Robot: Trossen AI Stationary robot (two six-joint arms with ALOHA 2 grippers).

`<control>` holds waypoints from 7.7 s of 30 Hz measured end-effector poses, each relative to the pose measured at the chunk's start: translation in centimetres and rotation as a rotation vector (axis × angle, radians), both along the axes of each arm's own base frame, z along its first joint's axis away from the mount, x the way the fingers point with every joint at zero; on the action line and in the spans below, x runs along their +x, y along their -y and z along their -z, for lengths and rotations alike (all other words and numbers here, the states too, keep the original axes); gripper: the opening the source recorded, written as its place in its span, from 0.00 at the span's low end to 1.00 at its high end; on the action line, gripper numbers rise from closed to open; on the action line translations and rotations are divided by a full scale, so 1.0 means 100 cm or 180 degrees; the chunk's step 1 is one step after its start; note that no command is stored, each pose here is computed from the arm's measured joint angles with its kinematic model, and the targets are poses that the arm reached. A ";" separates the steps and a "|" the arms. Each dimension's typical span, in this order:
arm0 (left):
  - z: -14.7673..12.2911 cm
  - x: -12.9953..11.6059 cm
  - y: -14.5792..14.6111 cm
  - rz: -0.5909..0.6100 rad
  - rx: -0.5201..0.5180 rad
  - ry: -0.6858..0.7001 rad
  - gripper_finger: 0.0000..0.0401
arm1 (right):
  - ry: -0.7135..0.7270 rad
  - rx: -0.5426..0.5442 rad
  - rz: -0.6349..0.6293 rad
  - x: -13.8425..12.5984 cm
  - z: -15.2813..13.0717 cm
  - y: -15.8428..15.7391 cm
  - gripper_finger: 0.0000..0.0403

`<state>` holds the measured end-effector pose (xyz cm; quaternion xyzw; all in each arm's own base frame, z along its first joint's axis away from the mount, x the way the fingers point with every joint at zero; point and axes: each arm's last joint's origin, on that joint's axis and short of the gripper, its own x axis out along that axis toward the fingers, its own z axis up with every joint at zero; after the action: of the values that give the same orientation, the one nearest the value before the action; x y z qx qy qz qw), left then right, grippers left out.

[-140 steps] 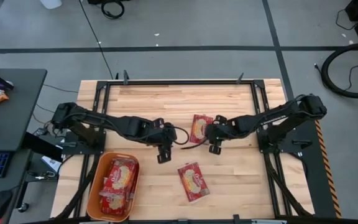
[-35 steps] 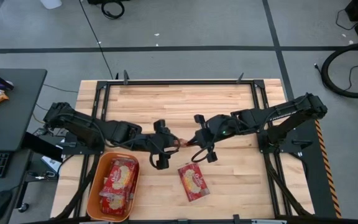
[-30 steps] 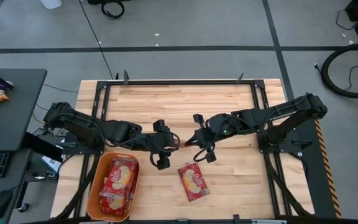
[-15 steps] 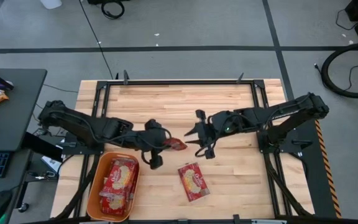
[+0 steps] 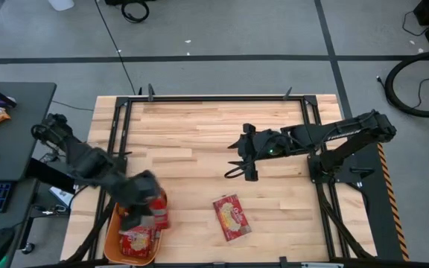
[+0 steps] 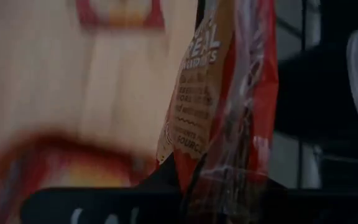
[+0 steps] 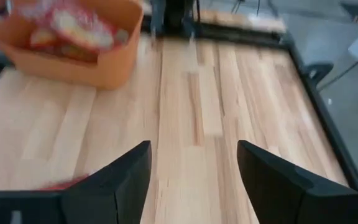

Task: Sort popcorn bags into baskets
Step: Put the red popcorn bag into the orange container, then return to Home Position

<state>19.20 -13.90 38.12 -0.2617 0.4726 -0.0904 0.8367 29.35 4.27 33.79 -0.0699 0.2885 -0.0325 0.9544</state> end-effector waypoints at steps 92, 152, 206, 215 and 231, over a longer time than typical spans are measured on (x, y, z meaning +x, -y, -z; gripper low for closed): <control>0.009 0.029 0.026 -0.0201 0.1833 -0.0290 0.52 | -0.2312 0.2831 0.1236 0.053 0.215 -0.072 0.03; 0.047 0.128 -0.052 -0.1271 0.0089 0.0311 0.59 | 0.0358 0.1447 -0.0046 0.029 0.049 -0.050 0.05; 0.119 0.016 -0.043 0.1465 -0.0369 -0.1795 0.08 | 0.0175 0.1858 -0.0263 0.026 0.045 -0.041 0.31; 0.135 0.013 -0.048 0.1312 0.0099 -0.1873 0.34 | 0.0208 0.1823 -0.0167 0.024 0.045 -0.049 0.31; 0.111 -0.009 -0.057 0.0598 -0.0020 -0.1933 0.49 | 0.0231 0.1752 -0.0108 0.028 0.045 -0.035 0.31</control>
<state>18.34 -8.17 27.02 -0.2345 0.7226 -0.0865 0.6445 32.11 7.77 29.28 0.1883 0.2509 0.0605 0.9476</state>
